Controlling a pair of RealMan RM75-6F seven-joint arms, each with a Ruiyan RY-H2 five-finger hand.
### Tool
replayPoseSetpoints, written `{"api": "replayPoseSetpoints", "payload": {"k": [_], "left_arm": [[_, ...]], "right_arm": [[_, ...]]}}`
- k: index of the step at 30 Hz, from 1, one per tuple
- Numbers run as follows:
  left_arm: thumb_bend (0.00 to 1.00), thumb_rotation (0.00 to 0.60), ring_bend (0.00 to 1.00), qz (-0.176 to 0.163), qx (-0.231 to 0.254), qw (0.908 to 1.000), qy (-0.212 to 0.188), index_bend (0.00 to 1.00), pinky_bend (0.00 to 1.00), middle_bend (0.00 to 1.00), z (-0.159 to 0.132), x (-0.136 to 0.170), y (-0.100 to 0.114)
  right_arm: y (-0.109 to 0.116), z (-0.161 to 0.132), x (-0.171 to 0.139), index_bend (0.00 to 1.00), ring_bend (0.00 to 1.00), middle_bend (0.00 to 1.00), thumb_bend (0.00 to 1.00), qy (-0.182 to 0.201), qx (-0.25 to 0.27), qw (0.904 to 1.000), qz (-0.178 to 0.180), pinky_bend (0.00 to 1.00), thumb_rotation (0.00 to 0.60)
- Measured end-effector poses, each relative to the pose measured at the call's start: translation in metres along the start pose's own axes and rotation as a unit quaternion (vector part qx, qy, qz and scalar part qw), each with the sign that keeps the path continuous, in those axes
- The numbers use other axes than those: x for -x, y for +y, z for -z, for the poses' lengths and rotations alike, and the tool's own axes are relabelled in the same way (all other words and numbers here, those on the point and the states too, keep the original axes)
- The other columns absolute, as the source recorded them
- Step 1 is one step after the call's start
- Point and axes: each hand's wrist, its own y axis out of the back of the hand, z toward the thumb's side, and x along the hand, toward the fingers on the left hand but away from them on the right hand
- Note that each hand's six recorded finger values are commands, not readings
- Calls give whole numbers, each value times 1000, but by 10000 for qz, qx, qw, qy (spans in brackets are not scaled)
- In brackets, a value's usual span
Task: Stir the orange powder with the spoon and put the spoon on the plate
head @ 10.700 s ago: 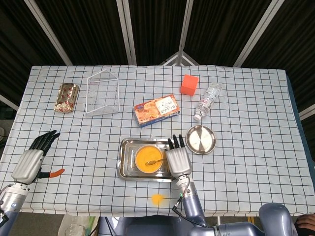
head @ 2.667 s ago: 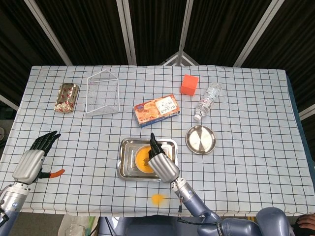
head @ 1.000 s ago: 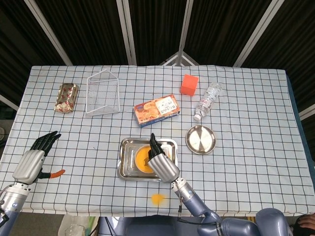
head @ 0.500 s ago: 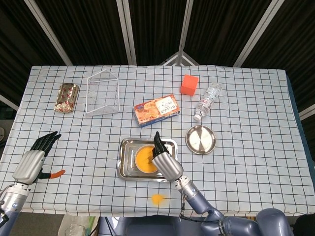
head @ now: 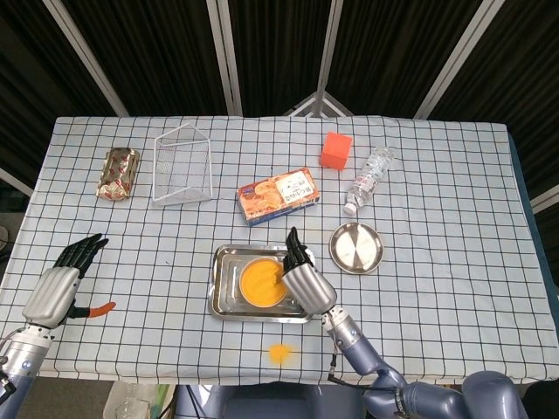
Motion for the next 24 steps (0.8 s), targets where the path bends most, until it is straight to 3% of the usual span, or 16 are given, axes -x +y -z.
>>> {"api": "replayPoseSetpoints", "payload": {"k": [9, 24], "left_arm": [[0, 600, 0, -11, -12, 10000, -7, 0, 20, 0, 0, 0, 0], [0, 600, 0, 2, -20, 10000, -15, 0, 20, 0, -1, 0, -1]], "right_arm": [[7, 9, 2, 927, 210, 495, 849, -46, -22, 9999, 123, 120, 600], [-5, 10, -8, 927, 209, 495, 849, 59, -105, 9999, 19, 120, 600]]}}
